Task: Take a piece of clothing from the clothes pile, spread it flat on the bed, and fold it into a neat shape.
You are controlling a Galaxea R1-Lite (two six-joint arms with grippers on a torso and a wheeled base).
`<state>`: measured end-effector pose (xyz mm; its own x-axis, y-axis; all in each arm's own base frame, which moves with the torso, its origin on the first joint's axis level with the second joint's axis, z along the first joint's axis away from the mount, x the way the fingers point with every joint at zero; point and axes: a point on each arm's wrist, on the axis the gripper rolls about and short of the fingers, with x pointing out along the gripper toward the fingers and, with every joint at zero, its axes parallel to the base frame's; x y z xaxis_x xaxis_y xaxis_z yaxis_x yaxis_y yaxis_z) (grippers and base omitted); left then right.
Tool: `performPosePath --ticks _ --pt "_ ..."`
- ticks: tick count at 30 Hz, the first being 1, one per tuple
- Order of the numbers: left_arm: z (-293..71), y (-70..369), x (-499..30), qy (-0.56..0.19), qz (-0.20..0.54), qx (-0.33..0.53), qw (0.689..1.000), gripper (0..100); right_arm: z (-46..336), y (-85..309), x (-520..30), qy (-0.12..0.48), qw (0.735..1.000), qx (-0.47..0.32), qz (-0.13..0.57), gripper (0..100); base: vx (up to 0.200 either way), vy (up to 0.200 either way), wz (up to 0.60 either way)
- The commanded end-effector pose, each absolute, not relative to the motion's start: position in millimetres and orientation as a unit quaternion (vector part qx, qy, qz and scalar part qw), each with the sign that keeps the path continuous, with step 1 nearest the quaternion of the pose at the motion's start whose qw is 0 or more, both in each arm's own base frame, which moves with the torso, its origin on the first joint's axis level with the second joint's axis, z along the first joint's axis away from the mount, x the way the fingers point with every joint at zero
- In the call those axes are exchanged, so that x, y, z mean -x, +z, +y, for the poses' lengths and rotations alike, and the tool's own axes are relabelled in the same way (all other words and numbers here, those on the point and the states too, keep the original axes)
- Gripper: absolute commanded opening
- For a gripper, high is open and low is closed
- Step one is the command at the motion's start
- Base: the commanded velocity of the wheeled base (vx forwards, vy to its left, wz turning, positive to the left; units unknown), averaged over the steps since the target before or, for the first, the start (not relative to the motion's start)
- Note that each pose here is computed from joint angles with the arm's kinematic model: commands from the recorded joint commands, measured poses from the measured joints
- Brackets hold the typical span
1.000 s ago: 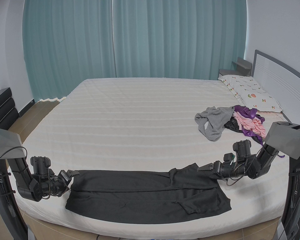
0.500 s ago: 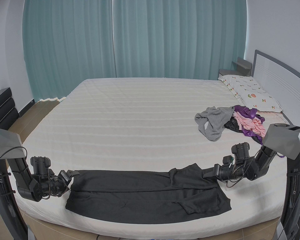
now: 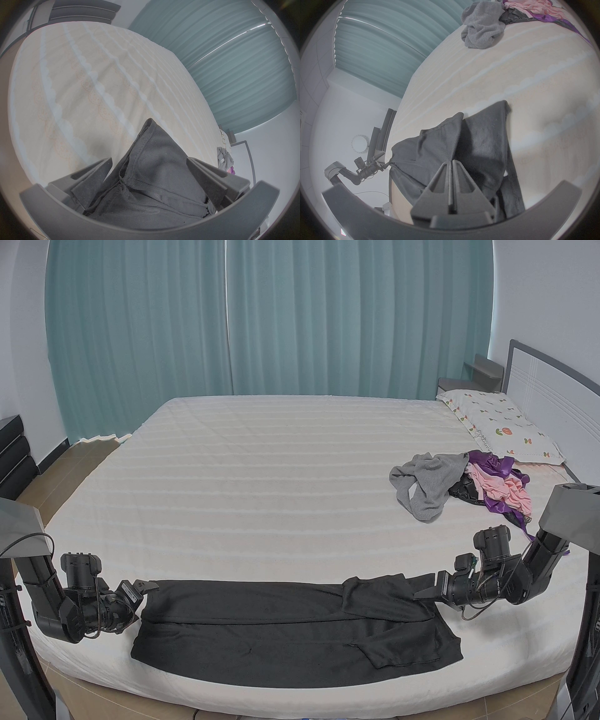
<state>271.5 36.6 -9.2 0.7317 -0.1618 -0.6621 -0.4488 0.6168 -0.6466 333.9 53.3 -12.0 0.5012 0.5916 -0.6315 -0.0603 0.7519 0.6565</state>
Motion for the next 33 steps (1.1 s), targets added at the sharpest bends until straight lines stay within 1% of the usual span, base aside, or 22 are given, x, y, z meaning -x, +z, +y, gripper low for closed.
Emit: performPosePath --ticks 1,6,10,20,24,25,27,31,33 --pt "37 -9 -271 0.087 0.355 0.429 0.826 100 49 -2 -325 0.199 0.820 -0.290 0.452 0 0.000 0.000 0.00" --pt "37 -10 -271 0.088 0.356 0.429 0.825 100 43 6 -310 0.195 0.820 -0.290 0.453 0 0.000 0.000 0.00" --pt "37 -10 -271 0.088 0.356 0.430 0.825 100 43 -3 -302 0.190 0.814 -0.283 0.470 0 0.000 0.000 0.00" --pt "37 -10 -271 0.088 0.356 0.430 0.825 100 44 -7 -300 0.189 0.813 -0.276 0.477 0 0.000 0.000 0.00" --pt "37 -10 -271 0.089 0.356 0.430 0.825 100 44 -13 -298 0.176 0.814 -0.265 0.486 0 0.000 0.000 0.00" --pt "37 -10 -271 0.089 0.356 0.430 0.825 100 44 -14 -298 0.172 0.817 -0.260 0.486 100 0.000 0.000 0.00" --pt "37 -10 -271 0.089 0.356 0.430 0.825 100 44 -15 -300 0.165 0.822 -0.254 0.483 100 0.000 0.000 0.00" --pt "37 -9 -271 0.089 0.356 0.430 0.825 100 42 1 -299 0.164 0.832 -0.261 0.462 100 0.000 0.000 0.00" --pt "37 -10 -269 0.090 0.358 0.430 0.824 100 42 21 -292 0.156 0.834 -0.283 0.447 100 0.000 0.000 0.00"
